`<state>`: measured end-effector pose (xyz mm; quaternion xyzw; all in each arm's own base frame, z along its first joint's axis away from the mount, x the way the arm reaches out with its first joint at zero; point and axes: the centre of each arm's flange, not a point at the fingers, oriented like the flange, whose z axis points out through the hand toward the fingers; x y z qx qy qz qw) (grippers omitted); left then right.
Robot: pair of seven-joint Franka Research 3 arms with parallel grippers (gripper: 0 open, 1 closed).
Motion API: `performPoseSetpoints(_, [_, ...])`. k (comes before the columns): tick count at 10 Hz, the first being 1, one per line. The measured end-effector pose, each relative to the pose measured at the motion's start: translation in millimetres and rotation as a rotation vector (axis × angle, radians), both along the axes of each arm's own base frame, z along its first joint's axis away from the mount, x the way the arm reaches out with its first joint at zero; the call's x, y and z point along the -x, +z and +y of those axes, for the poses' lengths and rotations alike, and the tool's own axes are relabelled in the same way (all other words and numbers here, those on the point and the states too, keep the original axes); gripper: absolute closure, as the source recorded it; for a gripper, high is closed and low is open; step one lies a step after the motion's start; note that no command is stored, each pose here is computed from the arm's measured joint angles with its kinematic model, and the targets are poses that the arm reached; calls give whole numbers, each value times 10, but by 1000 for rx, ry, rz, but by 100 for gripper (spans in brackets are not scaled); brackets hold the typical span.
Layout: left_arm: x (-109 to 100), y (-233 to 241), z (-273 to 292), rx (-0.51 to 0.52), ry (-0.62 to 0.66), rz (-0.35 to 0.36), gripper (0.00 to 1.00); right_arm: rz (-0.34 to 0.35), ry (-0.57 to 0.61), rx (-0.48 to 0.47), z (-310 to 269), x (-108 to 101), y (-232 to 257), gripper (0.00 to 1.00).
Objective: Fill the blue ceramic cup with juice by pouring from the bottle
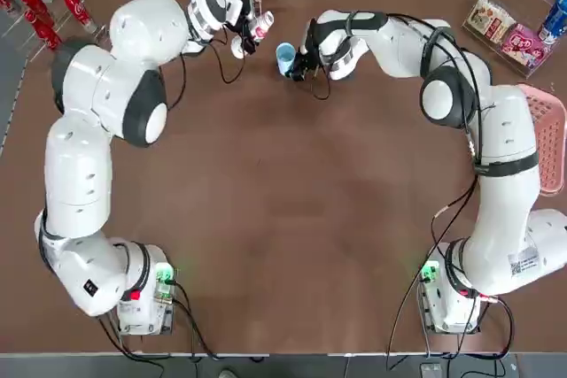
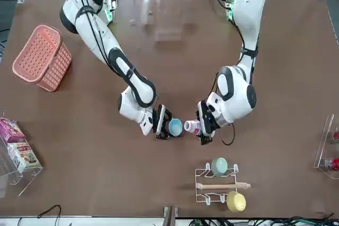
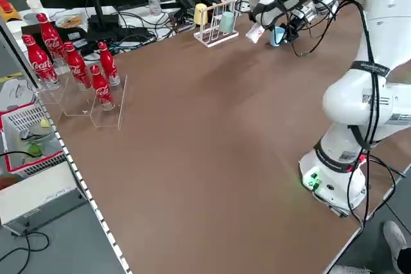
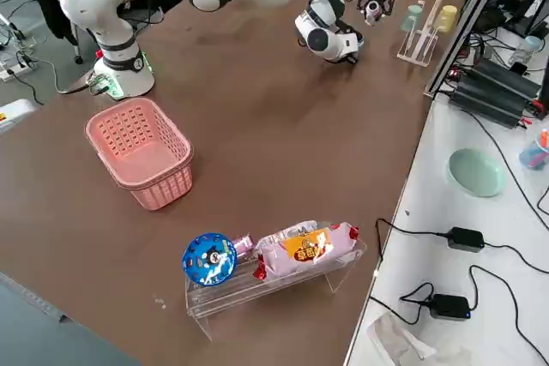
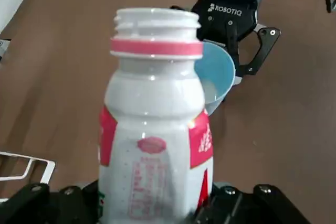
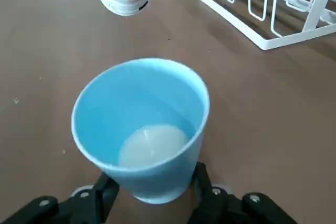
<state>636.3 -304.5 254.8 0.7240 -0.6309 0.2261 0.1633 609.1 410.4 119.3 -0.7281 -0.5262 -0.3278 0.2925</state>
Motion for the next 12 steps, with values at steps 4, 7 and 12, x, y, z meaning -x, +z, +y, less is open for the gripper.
performPoseSetpoints(4, [96, -68, -176, -77, -31, -11, 53, 0, 0, 0, -1, -1, -1, 37])
performPoseSetpoints(7, [99, 6, -257, -128, -10, -5, 53, 0, 0, 0, -3, -1, -1, 37])
performPoseSetpoints(12, [17, -53, -308, -228, 95, 16, 53, 1, -2, -1, -5, -2, -4, 37])
